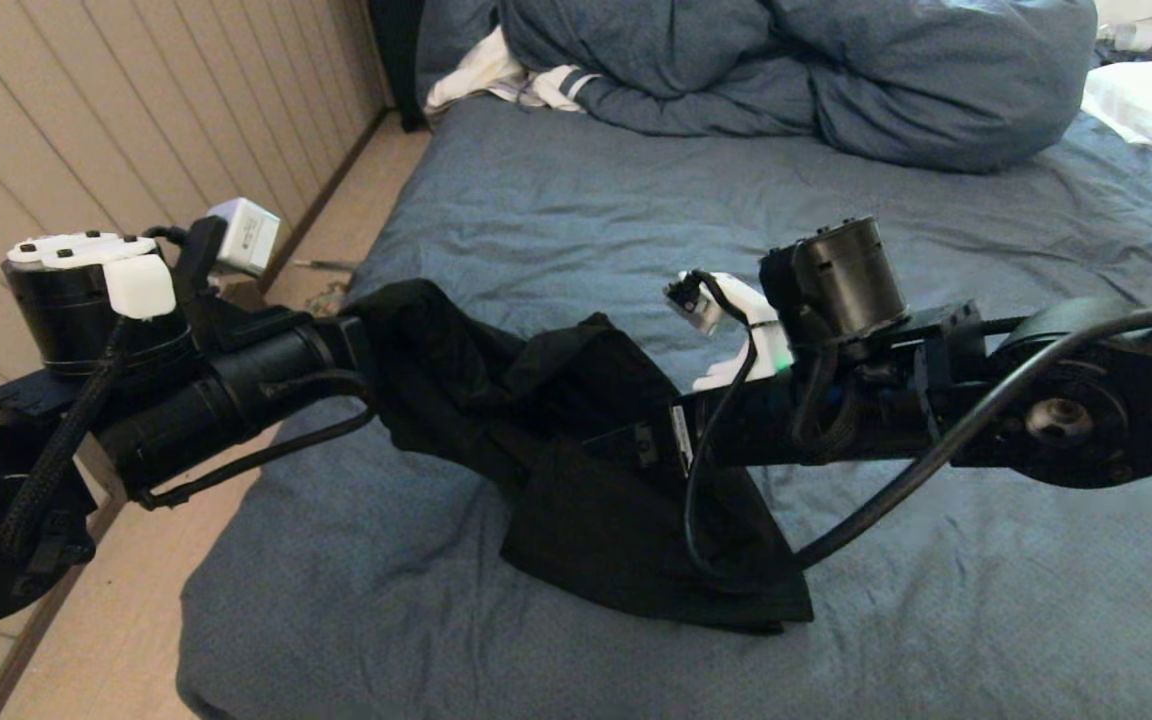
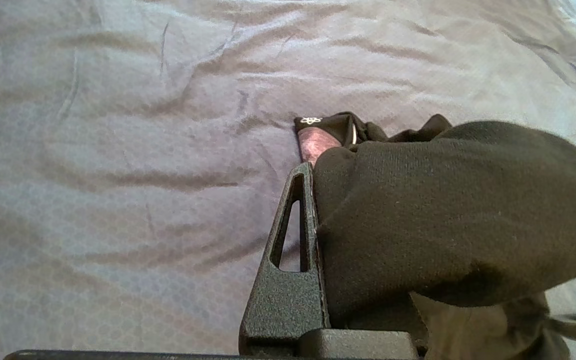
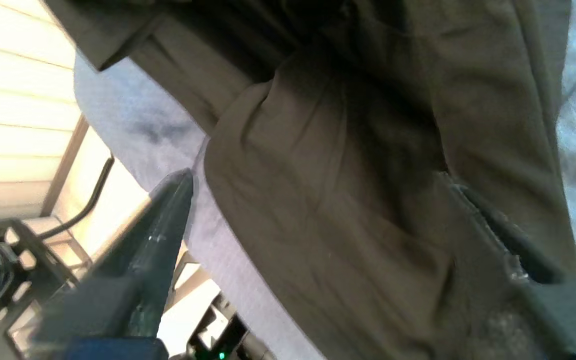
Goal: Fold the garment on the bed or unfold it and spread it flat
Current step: Unford the black T-shirt
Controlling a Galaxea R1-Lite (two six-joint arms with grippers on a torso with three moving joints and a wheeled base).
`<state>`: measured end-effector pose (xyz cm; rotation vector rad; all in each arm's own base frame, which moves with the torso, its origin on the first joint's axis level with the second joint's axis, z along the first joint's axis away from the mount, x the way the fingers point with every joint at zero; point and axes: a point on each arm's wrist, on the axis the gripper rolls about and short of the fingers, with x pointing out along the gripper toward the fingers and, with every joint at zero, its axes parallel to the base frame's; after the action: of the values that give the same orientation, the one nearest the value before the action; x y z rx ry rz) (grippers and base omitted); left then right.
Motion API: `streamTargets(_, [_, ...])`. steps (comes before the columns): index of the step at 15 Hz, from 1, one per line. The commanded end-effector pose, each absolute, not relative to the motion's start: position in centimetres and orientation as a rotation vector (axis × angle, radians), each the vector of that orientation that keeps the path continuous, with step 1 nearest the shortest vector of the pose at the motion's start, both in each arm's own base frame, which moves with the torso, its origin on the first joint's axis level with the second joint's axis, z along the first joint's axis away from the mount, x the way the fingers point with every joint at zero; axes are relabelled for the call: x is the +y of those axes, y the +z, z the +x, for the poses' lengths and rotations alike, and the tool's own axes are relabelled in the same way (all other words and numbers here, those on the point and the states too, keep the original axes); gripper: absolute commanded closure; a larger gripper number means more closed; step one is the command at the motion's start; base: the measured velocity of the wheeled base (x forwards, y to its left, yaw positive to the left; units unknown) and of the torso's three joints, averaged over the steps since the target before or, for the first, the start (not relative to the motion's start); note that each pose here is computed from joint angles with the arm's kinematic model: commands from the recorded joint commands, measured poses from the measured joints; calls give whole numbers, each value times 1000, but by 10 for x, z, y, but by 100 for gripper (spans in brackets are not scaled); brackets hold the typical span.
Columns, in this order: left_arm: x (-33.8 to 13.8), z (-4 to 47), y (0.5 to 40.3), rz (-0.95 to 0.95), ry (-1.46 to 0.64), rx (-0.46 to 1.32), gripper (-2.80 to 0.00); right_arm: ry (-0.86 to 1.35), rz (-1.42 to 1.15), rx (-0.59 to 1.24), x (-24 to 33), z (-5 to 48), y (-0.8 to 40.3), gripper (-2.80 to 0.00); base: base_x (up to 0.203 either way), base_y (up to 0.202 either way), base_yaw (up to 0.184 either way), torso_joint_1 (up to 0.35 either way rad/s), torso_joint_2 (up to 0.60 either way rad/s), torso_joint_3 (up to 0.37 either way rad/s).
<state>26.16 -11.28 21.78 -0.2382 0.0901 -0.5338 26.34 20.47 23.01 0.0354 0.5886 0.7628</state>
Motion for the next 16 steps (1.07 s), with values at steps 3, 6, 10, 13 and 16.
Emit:
streamTargets(3, [-112,260,213,-241,-536,104,0,748,28,613,210,277,216,0,0,0,0,0,0,0])
streamTargets(6, [-112,260,214,-245,-536,103,0,738,34,586,216,291,207,0,0,0,0,0,0,0])
streamTargets(10, [-111,258,206,-241,-531,129,0,713,46,564,215,307,207,0,0,0,0,0,0,0])
streamTargets(13, [-108,250,189,-233,-521,185,0,659,49,539,211,320,209,0,0,0,0,0,0,0])
streamTargets(16, [-102,237,179,-234,-518,145,0,599,59,518,199,332,212,0,0,0,0,0,0,0])
